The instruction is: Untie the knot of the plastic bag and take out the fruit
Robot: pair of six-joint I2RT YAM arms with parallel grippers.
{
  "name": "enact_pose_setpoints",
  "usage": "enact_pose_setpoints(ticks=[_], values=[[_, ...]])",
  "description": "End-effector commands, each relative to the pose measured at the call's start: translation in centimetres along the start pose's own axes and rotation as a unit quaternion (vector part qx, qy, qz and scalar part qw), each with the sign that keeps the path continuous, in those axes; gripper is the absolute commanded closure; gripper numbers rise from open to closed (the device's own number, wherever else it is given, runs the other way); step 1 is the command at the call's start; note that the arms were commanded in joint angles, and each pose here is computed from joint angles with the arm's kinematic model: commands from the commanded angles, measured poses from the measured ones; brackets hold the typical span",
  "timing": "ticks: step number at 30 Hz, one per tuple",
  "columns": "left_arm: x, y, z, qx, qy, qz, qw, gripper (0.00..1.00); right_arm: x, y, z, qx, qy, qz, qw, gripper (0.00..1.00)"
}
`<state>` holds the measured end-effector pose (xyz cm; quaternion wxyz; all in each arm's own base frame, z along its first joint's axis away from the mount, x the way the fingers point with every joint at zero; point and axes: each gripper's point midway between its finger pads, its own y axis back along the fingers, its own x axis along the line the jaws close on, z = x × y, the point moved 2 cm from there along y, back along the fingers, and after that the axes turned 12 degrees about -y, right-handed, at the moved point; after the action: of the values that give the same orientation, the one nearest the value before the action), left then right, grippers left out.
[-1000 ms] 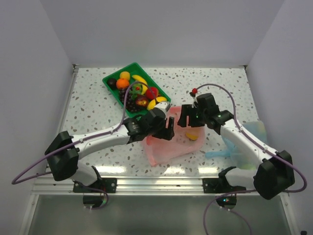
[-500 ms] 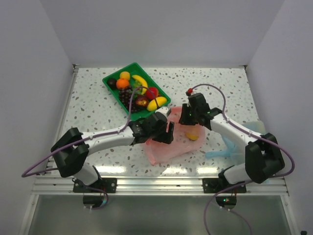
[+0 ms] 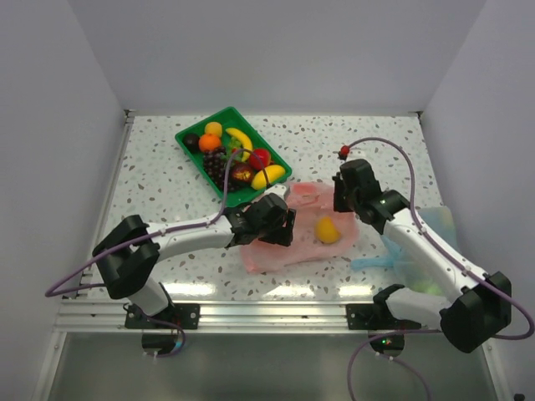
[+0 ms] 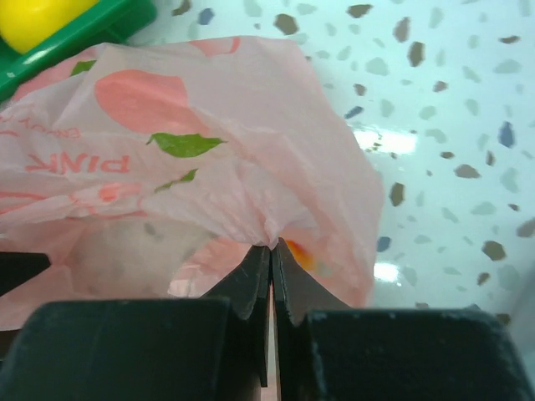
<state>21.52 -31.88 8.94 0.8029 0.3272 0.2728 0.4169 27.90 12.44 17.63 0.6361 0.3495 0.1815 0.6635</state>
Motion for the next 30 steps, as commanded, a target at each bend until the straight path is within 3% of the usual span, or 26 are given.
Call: enact_pose_setpoints(ticks=[1, 6, 9, 17, 21, 30], values=[[0.7, -0.5, -0.6, 0.008, 0.007, 0.025, 1.0, 0.23, -3.7, 0.9, 0.1, -0.029, 0.005, -0.086, 0.996, 1.0], [1.1, -0.6, -0.9, 0.012, 0.008, 0.034, 0.999, 0.23, -7.0, 0.6, -1.2, -0.019, -0.016, -0.153, 0.988, 1.0], [1.0, -0.6, -0.7, 0.008, 0.008, 0.032, 0.999, 0.23, -7.6, -0.2, -3.3, 0.008, -0.041, -0.153, 0.987, 1.0], [-1.7, 0.6, 1.6, -0.037, -0.001, -0.047, 0.998, 0.2, -5.7, -2.6, -10.0, 0.086, -0.14, -0.044, 0.985, 1.0], [-4.9, 1.6, 3.6, -0.068, -0.017, -0.133, 0.989, 0.17, -4.4, -3.4, -9.8, 0.084, -0.143, -0.002, 0.986, 1.0], [-9.9, 1.7, 5.3, -0.082, -0.106, -0.195, 0.972, 0.14, -2.3, -4.6, -8.8, 0.076, -0.157, 0.047, 0.984, 1.0]])
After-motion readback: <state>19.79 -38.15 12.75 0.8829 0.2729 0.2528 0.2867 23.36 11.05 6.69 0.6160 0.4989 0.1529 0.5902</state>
